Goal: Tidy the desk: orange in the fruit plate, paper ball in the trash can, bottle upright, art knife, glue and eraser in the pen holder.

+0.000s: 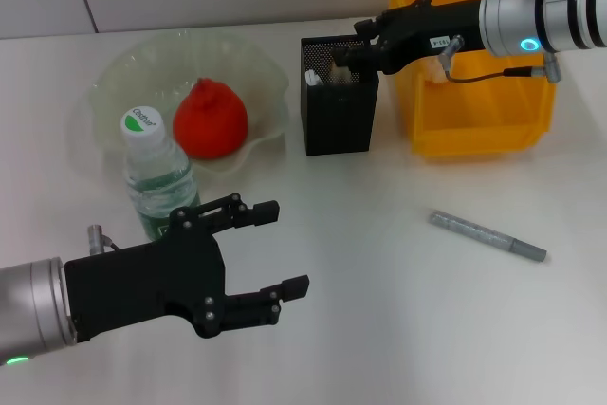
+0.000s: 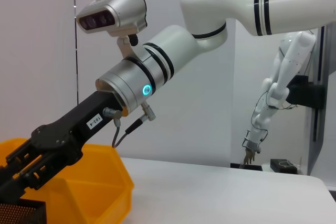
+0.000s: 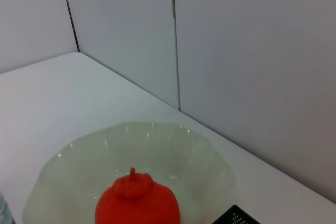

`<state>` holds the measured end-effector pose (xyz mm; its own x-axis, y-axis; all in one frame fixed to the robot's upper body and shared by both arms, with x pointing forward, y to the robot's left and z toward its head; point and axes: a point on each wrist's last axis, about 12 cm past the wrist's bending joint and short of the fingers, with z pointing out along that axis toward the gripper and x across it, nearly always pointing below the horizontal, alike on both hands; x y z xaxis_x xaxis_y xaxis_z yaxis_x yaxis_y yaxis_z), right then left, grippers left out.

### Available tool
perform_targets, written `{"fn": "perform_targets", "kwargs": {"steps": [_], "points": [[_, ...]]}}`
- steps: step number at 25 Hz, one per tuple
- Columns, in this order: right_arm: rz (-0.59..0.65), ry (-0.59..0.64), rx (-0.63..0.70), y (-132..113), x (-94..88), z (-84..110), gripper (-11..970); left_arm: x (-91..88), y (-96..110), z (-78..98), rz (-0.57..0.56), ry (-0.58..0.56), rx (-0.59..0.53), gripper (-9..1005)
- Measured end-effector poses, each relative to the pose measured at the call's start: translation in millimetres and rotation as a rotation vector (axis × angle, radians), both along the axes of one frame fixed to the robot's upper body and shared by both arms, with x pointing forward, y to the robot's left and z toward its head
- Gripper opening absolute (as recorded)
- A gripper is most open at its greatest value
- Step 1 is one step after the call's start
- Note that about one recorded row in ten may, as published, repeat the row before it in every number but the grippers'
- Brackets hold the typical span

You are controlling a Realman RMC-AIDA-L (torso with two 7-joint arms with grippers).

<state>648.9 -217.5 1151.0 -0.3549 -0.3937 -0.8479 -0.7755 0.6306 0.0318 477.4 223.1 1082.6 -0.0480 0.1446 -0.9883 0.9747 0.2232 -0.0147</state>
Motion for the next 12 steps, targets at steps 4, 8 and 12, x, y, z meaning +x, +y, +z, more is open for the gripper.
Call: {"fn": "perform_targets", "kwargs": {"steps": [4, 8, 12], "points": [[-0.002, -0.002, 0.0, 0, 0.1, 0.2, 542, -0.4, 0, -1.5, 0.002, 0.002, 0.002, 802], [-0.012, -0.02, -0.001, -4, 0.2, 2.9, 586, -0.5, 0, -1.9, 0.0, -0.002, 0.002, 802], [-0.032, -0.057, 0.018, -11, -2.0, 8.5, 626, -0.5, 1, -2.5, 0.003, 0.0, 0.003, 802]]}}
